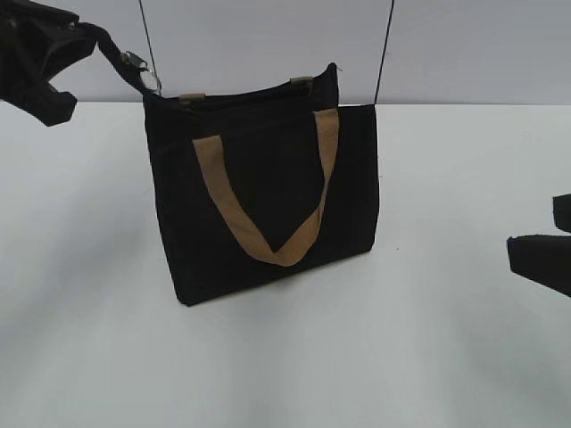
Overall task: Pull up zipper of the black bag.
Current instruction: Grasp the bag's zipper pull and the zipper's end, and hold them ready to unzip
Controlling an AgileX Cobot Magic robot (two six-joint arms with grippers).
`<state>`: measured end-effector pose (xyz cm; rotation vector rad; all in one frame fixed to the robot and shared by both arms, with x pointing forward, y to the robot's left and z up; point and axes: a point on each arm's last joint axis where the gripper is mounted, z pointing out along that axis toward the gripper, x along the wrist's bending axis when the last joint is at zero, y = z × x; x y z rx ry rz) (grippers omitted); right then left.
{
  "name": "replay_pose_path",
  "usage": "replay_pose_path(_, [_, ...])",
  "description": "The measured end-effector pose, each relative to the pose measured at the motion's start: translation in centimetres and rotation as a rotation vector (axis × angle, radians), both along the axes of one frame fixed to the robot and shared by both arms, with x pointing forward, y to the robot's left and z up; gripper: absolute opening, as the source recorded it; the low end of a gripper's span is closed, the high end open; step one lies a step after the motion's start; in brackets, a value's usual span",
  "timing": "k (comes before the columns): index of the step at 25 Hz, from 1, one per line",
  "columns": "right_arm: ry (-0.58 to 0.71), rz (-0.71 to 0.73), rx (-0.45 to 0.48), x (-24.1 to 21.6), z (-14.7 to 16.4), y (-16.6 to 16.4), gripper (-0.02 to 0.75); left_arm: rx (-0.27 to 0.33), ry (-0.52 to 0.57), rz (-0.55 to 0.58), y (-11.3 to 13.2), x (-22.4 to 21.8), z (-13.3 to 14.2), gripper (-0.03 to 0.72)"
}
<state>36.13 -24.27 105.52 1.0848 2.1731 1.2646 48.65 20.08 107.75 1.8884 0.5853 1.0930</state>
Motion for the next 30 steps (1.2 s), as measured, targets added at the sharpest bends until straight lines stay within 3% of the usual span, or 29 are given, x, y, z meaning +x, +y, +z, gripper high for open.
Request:
replay_pose_path(4, [-0.022,0.026,-0.005,1.0,0.7,0.3,0.500,-0.001,0.000,0.000,0.0,0.0,0.0,0.031])
replay_pose_path(10, [-0.101,0.113,-0.020,4.7,4.3,1.2,0.373,-0.004,-0.004,-0.004,0.0,0.0,0.0,0.022])
replay_pose_path(15, [-0.186,0.332,-0.043,7.8,6.9,4.4,0.342,-0.012,-0.010,-0.011,-0.1,0.0,0.1,0.022])
replay_pose_path(21, [-0.201,0.541,-0.103,12.5,6.1,9.8,0.336,-0.030,-0.032,-0.033,-0.3,-0.1,0.4,0.022])
replay_pose_path(30, [-0.168,0.603,-0.132,20.9,2.3,16.3,0.336,-0.055,-0.085,-0.090,-0.8,-0.2,0.9,0.022])
